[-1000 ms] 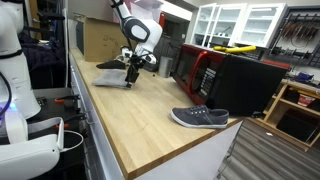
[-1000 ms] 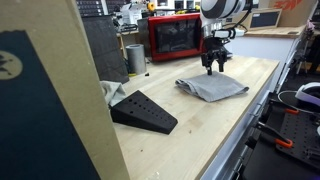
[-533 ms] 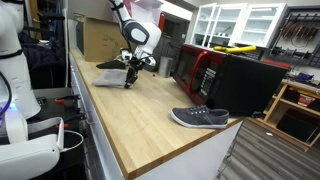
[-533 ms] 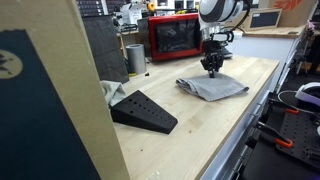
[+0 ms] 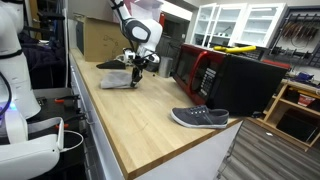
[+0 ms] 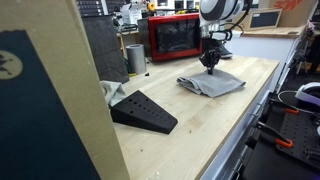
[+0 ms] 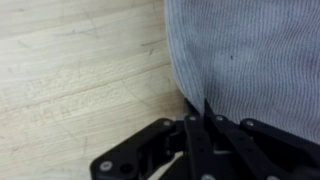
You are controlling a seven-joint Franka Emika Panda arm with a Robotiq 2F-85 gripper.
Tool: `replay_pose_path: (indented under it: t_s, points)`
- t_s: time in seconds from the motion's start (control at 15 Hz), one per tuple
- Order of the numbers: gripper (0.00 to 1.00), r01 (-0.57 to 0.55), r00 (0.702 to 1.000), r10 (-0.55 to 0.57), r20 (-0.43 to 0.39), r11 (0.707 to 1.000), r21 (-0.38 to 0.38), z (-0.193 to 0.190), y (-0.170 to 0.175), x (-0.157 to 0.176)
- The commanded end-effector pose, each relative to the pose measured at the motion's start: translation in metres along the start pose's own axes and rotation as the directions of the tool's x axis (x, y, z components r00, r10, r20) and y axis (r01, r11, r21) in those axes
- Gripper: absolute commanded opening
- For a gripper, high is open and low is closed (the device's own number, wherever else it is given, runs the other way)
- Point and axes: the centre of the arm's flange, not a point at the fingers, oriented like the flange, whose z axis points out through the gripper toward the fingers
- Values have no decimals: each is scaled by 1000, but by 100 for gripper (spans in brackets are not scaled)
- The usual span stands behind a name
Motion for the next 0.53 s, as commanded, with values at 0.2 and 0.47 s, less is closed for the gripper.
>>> replay_pose_path:
  t_s: [0.2, 0.47]
  points:
    - [2, -26, 991, 19, -130, 999, -47, -31, 29, 24]
    - [2, -70, 983, 62, -175, 997, -41, -39, 39, 28]
